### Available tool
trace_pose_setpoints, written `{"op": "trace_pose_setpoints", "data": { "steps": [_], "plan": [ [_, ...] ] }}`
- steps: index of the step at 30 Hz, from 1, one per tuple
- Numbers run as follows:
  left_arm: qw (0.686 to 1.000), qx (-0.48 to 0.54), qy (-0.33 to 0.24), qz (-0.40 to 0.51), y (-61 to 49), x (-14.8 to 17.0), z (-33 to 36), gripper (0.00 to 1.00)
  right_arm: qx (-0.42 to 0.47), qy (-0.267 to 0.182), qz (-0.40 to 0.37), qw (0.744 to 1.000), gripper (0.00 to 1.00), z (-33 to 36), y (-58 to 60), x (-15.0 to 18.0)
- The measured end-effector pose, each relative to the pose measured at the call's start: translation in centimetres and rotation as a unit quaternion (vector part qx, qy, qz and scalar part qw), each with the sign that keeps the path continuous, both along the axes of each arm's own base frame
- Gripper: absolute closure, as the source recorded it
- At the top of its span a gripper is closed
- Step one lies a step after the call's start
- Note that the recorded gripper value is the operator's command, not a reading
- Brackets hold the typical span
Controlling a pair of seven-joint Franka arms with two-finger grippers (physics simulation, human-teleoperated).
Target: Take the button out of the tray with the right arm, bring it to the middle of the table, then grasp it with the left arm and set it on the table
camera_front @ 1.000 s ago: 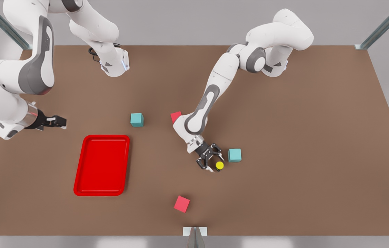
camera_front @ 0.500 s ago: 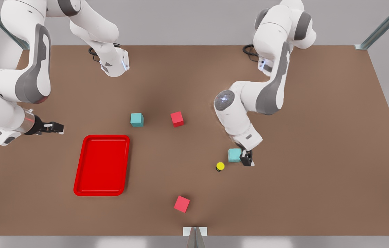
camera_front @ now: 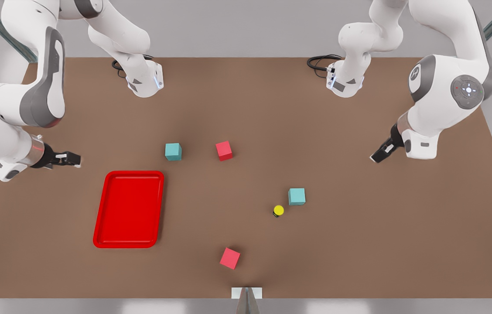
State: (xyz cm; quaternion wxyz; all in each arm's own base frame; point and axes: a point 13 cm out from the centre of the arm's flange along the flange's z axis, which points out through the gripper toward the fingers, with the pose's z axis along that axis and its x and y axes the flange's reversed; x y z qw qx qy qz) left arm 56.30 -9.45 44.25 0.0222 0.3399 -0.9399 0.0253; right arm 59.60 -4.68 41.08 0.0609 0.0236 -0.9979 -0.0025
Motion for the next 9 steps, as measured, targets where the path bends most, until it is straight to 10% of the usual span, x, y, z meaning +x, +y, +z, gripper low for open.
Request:
{"op": "trace_pose_setpoints", "data": {
  "steps": [9],
  "plan": [
    [0.985,0.004,-0.056,-0.166,-1.2,2.5,1.6,0.00,-0.003,-0.018,-0.004,1.000,0.00,1.1,-0.5,0.3]
  ]
}}
